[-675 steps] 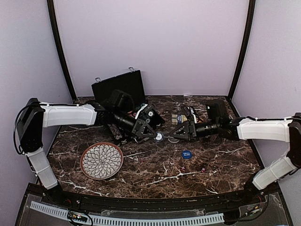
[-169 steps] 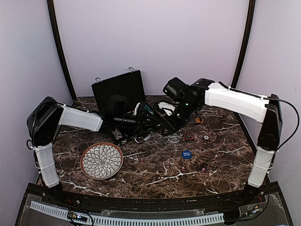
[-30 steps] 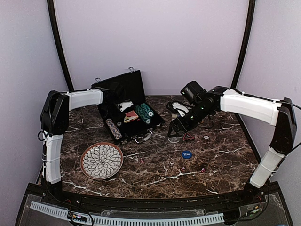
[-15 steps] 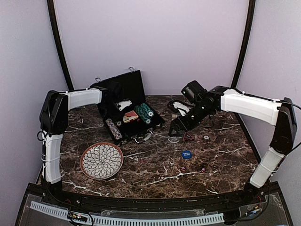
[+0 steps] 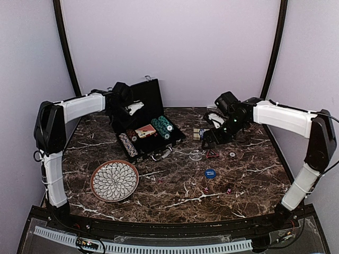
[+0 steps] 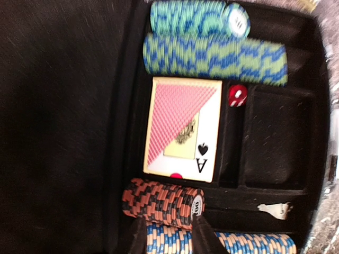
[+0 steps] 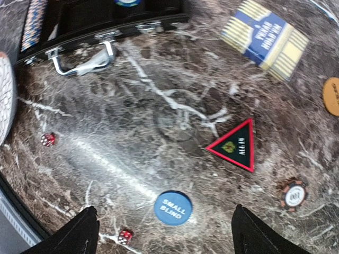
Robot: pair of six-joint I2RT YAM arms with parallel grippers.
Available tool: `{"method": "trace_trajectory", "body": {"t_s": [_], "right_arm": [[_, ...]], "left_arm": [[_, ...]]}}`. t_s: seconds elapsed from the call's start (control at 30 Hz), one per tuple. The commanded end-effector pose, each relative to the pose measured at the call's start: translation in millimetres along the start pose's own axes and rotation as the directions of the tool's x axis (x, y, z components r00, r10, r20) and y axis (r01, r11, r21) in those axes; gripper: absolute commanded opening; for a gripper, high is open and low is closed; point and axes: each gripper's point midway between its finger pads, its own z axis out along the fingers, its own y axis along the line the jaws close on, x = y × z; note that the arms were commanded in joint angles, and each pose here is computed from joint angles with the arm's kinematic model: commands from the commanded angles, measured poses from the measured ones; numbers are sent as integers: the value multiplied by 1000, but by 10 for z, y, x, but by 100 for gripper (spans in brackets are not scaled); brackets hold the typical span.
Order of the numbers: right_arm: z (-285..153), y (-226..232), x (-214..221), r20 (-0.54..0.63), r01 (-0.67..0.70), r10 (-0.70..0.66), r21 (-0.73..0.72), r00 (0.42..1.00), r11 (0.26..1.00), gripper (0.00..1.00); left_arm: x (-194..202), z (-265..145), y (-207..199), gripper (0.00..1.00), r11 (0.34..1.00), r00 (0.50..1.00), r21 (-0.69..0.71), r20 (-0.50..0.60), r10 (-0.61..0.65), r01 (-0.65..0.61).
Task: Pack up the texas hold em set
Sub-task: Place the pile of poker chips in the slot, then pick up the poker chip from the center of the board.
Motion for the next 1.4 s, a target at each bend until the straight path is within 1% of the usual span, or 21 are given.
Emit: {"method": "trace_trajectory", "body": {"t_s": [0.0, 0.1, 0.17, 0.27, 0.3, 0.33, 0.4, 0.6, 0.83, 0.93, 1.13, 1.37], "right_arm": [[-128, -412, -39, 53, -112, 107, 111, 993, 987, 89], [-108, -703, 32, 45, -160, 154, 187, 987, 969, 90], [-74, -866, 99, 30, -187, 185, 223, 982, 957, 90], [-21, -1124, 208, 18, -225, 229, 285, 973, 932, 91], [1, -1201, 242, 15, -236, 242, 300, 970, 924, 91], [26, -1272, 281, 11, -247, 256, 314, 967, 917, 91], [98, -1371, 345, -2, -265, 280, 320, 960, 910, 91], [292, -1532, 497, -46, -290, 321, 325, 946, 900, 90], [496, -1607, 581, -89, -285, 328, 317, 940, 904, 87], [547, -1643, 620, -102, -284, 331, 319, 938, 904, 83], [630, -1647, 691, -132, -282, 336, 311, 933, 908, 68], [669, -1643, 752, -148, -278, 337, 316, 930, 907, 56]], "left_arm": [[-297, -486, 9, 34, 998, 987, 10, 150, -57, 56], [-364, -659, -17, 39, 995, 972, 22, 211, -103, 101], [-415, -793, -44, 45, 991, 957, 36, 260, -131, 125], [-516, -998, -70, 59, 987, 927, 55, 341, -158, 149], [-513, -1079, -88, 61, 985, 918, 61, 357, -172, 161], [-543, -1132, -90, 66, 984, 909, 65, 377, -176, 164], [-559, -1256, -118, 70, 979, 892, 85, 404, -204, 186], [-588, -1391, -188, 72, 970, 874, 134, 422, -241, 203], [-585, -1392, -235, 73, 965, 870, 163, 419, -258, 207], [-589, -1377, -259, 73, 962, 870, 179, 416, -264, 206], [-583, -1335, -284, 74, 959, 874, 194, 406, -268, 204], [-584, -1335, -288, 74, 956, 872, 201, 402, -278, 212]]}}
